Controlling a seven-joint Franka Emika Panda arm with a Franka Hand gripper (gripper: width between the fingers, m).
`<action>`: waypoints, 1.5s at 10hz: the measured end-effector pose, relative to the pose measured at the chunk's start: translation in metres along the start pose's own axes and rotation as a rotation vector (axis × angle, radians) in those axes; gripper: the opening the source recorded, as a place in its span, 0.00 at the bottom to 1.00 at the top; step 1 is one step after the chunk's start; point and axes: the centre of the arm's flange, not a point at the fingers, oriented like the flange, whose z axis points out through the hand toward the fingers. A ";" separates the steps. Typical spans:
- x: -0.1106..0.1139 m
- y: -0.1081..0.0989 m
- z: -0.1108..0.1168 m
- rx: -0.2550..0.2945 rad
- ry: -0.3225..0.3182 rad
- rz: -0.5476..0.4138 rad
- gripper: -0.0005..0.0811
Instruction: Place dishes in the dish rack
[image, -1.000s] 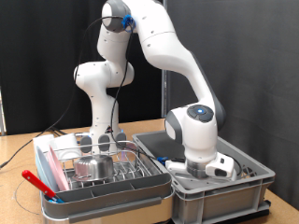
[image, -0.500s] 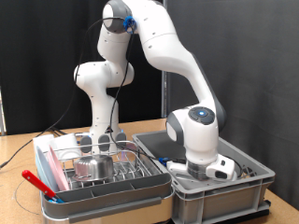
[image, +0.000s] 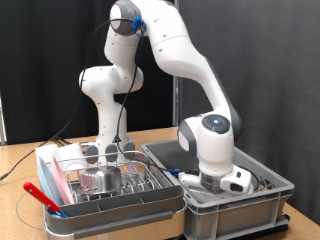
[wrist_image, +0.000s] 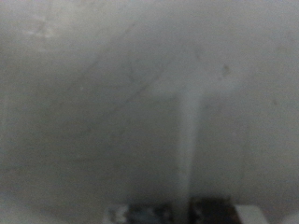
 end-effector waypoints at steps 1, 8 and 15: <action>0.000 0.000 0.000 0.001 0.002 0.002 0.04; 0.000 -0.001 -0.018 0.057 0.150 0.037 0.01; -0.009 0.012 -0.072 -0.154 0.146 0.054 0.01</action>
